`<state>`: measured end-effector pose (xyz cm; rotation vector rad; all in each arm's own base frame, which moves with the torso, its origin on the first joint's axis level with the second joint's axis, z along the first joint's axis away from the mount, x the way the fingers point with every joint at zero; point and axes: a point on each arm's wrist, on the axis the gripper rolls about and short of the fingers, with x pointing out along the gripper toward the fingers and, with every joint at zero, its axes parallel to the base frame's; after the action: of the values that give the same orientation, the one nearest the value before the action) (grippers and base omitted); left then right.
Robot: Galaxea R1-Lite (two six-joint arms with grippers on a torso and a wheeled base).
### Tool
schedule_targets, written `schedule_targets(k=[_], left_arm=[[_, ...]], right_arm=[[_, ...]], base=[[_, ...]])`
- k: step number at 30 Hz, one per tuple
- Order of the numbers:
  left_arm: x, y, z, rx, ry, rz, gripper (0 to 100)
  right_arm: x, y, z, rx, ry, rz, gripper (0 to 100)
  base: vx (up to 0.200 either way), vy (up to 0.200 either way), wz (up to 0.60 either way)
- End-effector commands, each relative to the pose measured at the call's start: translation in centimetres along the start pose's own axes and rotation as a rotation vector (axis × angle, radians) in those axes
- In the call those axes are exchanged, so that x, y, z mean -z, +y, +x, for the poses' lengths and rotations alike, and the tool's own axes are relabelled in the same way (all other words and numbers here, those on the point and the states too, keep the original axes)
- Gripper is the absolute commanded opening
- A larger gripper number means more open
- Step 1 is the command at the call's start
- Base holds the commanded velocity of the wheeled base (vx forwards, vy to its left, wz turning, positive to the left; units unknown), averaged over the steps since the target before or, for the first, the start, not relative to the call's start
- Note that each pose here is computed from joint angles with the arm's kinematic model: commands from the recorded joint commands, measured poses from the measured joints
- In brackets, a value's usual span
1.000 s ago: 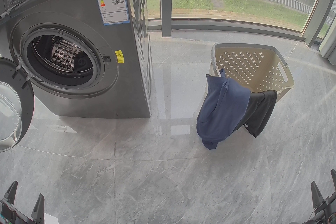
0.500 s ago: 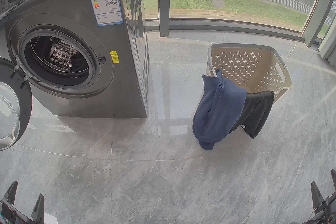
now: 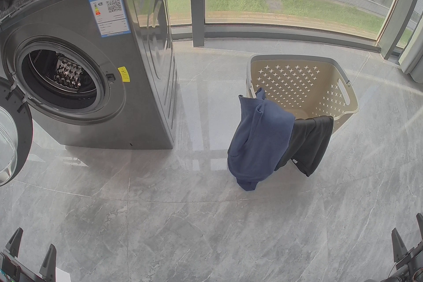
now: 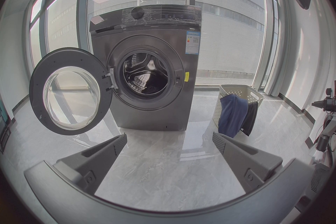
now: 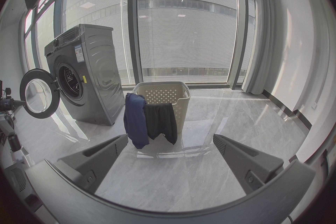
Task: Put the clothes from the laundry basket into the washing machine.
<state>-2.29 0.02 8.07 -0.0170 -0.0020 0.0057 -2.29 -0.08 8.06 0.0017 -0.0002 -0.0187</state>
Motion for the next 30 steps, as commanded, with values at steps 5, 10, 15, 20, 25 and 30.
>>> schedule_targets(k=[5, 10, 15, 20, 25, 30], left_arm=[[0.52, 0.01, 0.03, 0.0, 0.005, 0.0, 100], [0.52, 0.01, 0.03, 0.0, 0.005, -0.001, 100], [0.48, 0.01, 0.02, 0.003, 0.003, -0.003, 100], [0.47, 0.0, 0.03, 0.001, 0.005, -0.003, 100], [0.47, 0.01, 0.03, 0.003, 0.005, -0.003, 100], [0.47, 0.0, 0.03, 0.001, 0.005, -0.003, 100]], right_arm=[[0.44, 0.0, -0.01, 0.0, -0.001, 0.0, 100], [0.44, 0.0, -0.01, 0.0, -0.001, 0.0, 100], [0.44, 0.0, -0.01, 0.0, -0.001, 0.0, 100], [0.44, 0.0, -0.01, 0.0, -0.001, 0.0, 100], [0.44, 0.0, -0.01, 0.0, -0.001, 0.0, 100], [0.44, 0.0, -0.01, 0.0, -0.001, 0.0, 100]], base=[[0.0, 0.0, 0.0], [0.0, 0.0, 0.0], [0.0, 0.0, 0.0], [0.0, 0.0, 0.0], [0.0, 0.0, 0.0], [0.0, -0.2, 0.0]])
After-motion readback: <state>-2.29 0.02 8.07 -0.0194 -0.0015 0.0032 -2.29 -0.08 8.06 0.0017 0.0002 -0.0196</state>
